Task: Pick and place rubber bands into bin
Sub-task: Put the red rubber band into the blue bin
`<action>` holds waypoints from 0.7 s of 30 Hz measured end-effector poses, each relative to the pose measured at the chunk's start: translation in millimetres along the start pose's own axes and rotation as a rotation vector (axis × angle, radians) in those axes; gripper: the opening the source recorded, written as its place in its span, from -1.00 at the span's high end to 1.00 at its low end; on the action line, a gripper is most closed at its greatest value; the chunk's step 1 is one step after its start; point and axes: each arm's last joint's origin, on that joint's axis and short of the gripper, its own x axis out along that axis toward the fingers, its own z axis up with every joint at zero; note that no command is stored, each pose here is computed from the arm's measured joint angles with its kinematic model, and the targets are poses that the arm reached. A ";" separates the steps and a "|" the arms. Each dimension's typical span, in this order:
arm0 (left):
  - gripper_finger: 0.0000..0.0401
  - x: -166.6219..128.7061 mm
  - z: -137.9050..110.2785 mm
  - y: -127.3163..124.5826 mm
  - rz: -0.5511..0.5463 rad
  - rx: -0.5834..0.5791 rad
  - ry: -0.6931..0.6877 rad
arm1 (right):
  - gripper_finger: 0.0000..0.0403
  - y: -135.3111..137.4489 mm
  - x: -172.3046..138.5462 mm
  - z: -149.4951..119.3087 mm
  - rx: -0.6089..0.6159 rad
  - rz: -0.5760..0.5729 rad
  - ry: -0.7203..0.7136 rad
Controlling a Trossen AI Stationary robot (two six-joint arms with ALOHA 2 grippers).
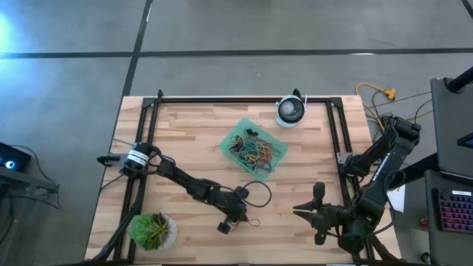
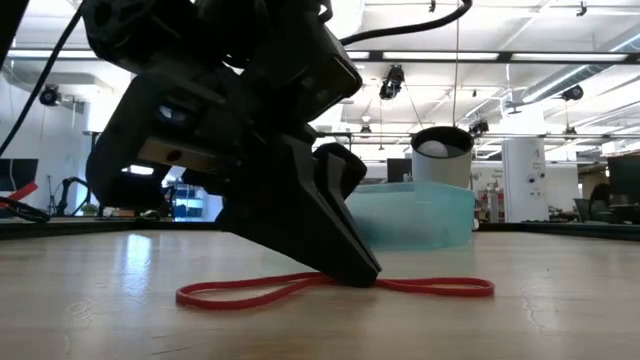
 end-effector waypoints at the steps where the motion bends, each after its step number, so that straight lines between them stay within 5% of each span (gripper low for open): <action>1: 0.97 0.0 -0.2 0.1 0.006 0.000 0.002 | 0.72 0.0 0.0 0.1 0.000 0.000 0.000; 9: 1.00 -9.0 6.6 -3.1 0.118 0.058 0.005 | 0.72 0.0 0.0 0.0 0.000 0.000 0.000; 21: 1.00 -29.9 16.1 -28.7 0.564 0.218 0.089 | 0.72 0.1 0.1 -0.2 0.000 0.000 0.000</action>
